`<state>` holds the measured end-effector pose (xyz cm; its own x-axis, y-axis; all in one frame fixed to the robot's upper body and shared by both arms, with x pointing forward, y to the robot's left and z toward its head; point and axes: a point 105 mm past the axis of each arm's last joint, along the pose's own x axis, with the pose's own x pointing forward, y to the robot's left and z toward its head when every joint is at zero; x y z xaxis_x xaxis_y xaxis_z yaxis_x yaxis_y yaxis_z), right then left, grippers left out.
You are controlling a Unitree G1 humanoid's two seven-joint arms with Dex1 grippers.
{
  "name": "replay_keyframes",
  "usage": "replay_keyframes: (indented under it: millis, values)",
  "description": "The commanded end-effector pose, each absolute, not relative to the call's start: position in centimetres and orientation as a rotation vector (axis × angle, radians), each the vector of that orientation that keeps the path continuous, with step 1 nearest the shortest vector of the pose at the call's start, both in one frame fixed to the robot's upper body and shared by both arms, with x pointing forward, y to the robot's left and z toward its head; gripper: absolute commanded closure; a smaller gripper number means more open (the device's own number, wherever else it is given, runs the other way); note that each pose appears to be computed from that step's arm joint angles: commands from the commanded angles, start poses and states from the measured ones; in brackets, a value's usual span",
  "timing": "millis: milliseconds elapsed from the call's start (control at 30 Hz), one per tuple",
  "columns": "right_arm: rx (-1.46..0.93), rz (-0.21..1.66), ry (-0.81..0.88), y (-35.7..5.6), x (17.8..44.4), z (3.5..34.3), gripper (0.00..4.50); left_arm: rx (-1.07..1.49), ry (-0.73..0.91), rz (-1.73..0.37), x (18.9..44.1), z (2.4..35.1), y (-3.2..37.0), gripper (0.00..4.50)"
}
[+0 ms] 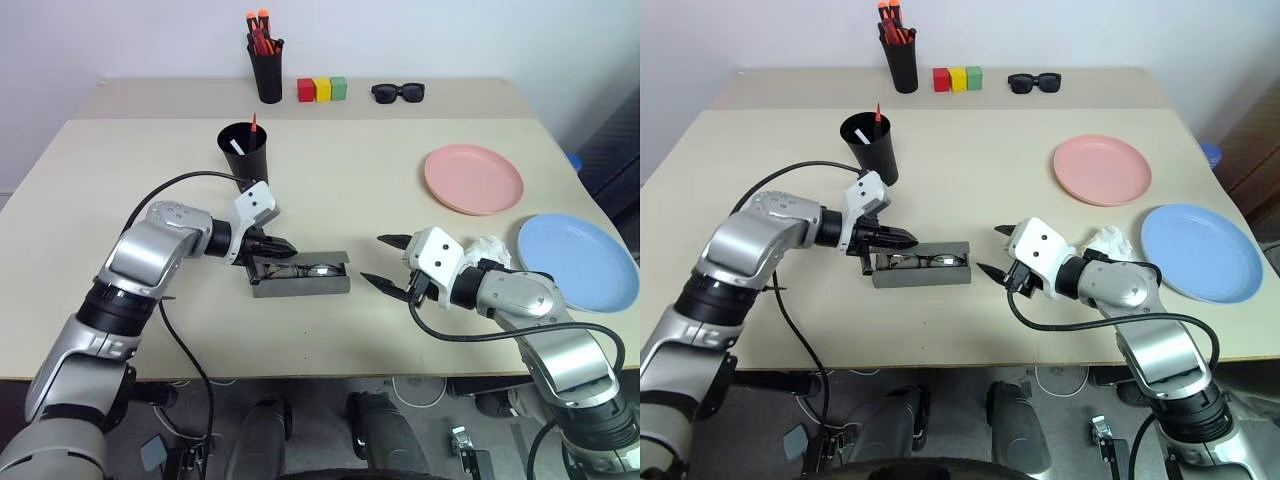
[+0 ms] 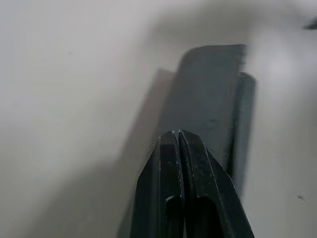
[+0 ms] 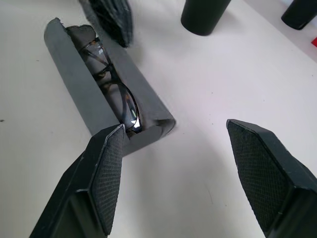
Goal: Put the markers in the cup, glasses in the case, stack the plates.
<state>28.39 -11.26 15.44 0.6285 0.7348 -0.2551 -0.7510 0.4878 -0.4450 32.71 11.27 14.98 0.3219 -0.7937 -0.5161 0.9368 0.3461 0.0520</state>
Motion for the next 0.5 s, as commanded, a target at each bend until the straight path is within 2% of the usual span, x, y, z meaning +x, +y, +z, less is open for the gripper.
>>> replay_keyframes:
  millis: [33, 267, 433, 500]
  values:
    - [-0.56, 0.898, -0.017, -11.2, 28.6, 16.4, 1.18, 0.411, 0.324, -1.201, 31.6, 16.4, 11.3, 4.45]
    - [-0.539, 0.843, 0.029, -11.8, 30.2, 16.1, 1.18, 0.449, 0.292, -1.239, 29.3, 14.8, 12.0, 4.45]
    - [-0.538, 0.794, 0.031, -12.3, 31.3, 16.5, 1.18, 0.499, 0.333, -1.214, 28.7, 12.8, 13.1, 4.45]
    - [-0.519, 0.746, 0.045, -12.8, 32.2, 16.8, 1.18, 0.455, 0.255, -1.187, 29.2, 13.7, 12.8, 4.45]
